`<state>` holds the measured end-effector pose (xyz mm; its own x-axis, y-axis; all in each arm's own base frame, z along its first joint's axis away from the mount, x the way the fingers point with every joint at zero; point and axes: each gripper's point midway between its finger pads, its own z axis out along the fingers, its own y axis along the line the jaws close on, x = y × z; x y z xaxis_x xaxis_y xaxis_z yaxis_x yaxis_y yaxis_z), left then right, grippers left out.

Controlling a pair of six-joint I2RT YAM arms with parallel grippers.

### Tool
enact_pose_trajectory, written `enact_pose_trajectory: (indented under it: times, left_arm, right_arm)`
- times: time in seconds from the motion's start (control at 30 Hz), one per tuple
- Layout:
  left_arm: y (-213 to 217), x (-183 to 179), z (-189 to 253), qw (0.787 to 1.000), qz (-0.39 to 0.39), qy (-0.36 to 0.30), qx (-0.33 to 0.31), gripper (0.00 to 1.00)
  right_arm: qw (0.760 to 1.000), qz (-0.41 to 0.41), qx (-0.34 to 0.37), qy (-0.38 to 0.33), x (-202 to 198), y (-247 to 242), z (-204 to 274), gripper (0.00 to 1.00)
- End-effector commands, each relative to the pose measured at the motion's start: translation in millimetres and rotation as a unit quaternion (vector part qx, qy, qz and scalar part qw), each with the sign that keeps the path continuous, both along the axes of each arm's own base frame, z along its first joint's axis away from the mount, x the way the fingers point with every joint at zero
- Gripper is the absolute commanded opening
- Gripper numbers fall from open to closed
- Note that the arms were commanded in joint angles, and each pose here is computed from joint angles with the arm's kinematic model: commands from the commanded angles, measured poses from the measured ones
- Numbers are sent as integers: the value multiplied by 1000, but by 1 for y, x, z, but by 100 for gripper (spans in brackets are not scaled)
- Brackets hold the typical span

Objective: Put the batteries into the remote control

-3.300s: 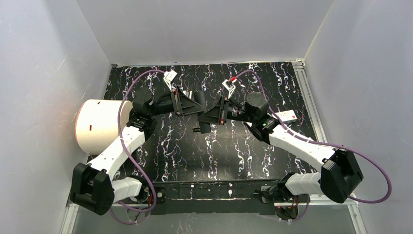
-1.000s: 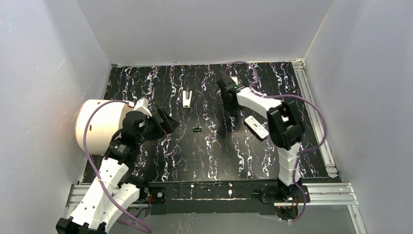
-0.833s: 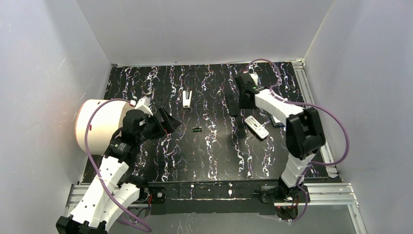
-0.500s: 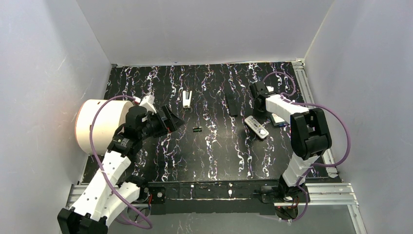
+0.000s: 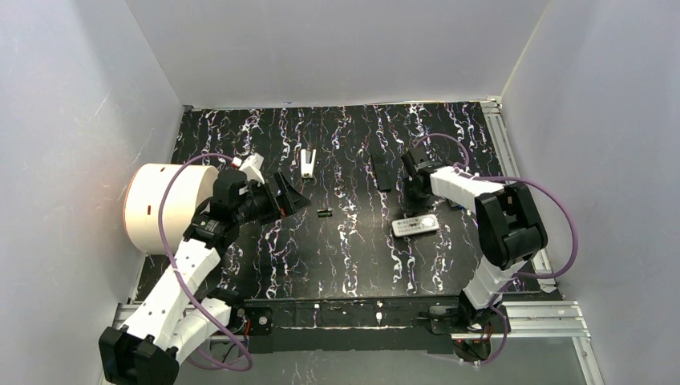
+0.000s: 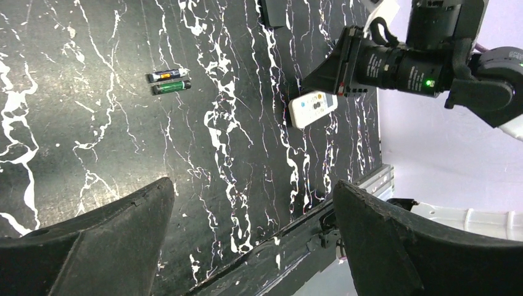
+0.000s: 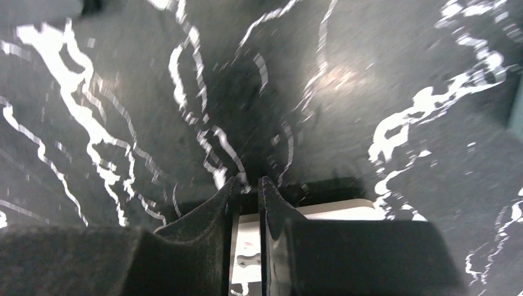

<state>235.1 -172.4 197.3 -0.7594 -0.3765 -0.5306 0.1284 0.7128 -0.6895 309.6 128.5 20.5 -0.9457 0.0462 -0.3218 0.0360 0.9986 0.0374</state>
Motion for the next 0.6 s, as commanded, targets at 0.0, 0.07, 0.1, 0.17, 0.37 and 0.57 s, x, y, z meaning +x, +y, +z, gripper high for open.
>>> enact_pose_trajectory:
  times: [0.0,0.07,0.1,0.17,0.37,0.57]
  left_arm:
    - [-10,2,11,999,-27,-12,-18,98]
    - [-11,3,12,999,-29,-11,-20,98]
    - [-12,3,12,999,-30,-13,-20,98]
    - [-12,4,12,999,-31,-13,-21,98]
    - [-11,3,6,999,-31,-10,-16,98]
    - [-9,3,2,1000,-24,-12,-13,99]
  right_arm:
    - [999,31,16,24,-29,9,4,27]
    - [1000,25,6,15,-30,3,11,29]
    - [1000,19,-3,7,-30,-1,15,32]
    - [1000,4,-17,-16,-25,-8,28,45]
    - [982,-140,-72,-104,-16,-46,69,80]
    - [938,-334,-19,-89,-51,-55,62,96]
